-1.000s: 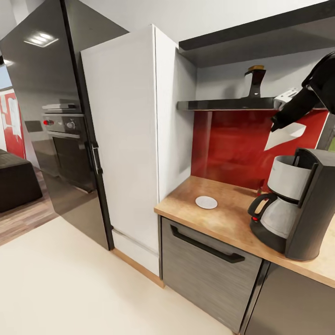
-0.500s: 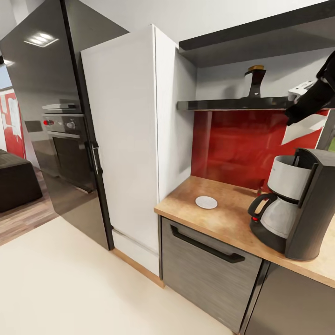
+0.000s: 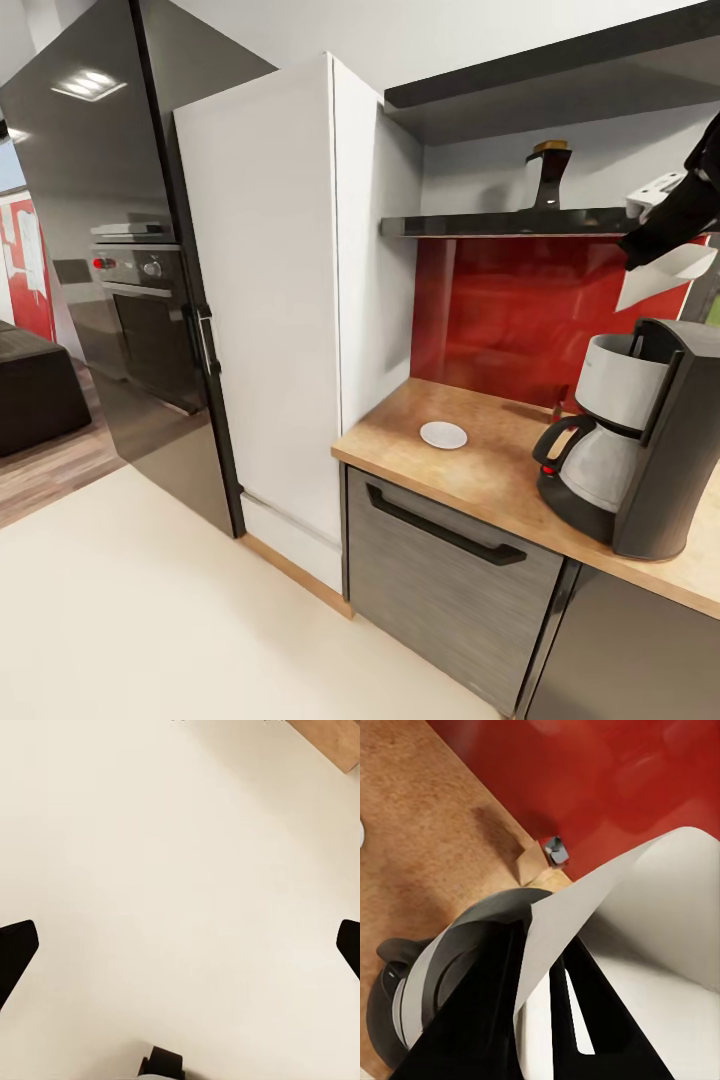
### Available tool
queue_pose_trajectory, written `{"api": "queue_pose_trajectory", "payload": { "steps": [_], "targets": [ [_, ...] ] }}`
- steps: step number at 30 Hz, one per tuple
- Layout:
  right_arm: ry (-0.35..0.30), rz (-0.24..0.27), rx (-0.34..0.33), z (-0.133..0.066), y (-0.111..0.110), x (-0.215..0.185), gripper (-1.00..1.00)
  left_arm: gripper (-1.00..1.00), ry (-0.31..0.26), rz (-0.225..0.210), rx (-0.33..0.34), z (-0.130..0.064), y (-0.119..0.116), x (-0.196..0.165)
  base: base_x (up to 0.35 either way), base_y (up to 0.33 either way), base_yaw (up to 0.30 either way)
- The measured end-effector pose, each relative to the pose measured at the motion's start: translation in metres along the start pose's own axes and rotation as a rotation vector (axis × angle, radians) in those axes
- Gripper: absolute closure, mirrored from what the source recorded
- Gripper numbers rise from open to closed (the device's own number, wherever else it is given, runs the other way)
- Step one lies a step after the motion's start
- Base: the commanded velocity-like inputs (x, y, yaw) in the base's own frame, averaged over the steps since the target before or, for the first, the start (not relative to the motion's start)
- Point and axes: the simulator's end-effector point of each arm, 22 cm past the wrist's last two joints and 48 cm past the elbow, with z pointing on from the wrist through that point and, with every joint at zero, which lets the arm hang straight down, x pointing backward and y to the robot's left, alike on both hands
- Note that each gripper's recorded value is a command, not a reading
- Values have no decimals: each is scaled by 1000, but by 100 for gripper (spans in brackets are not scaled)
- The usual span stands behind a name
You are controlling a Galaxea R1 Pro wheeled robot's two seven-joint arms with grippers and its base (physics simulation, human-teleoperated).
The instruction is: Set up a coffee station on the kitchen countertop: keep the coffee maker on the countertop, move the bottle of coffee from the kitchen shelf to the counter next to the coffee maker, place a paper coffee filter on top of the coffee maker, put the saucer next to the coffee maker with the coffee cup on the saucer, and place the electric kettle next to the coffee maker.
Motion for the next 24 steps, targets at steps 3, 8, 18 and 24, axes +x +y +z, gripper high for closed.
{"api": "queue_pose_trajectory", "payload": {
  "steps": [3,8,18,24],
  "targets": [
    [2,-1,1,0,0,0,100,-100,0,0,0,0,0,0,0,0,0],
    [24,11,-5,6,-1,8,100,-100,0,0,0,0,0,0,0,0,0],
    [59,13,15,11,-7,18,100,-100,0,0,0,0,0,0,0,0,0],
    [65,10,21,11,-8,19,100,-100,0,0,0,0,0,0,0,0,0]
  ]
}}
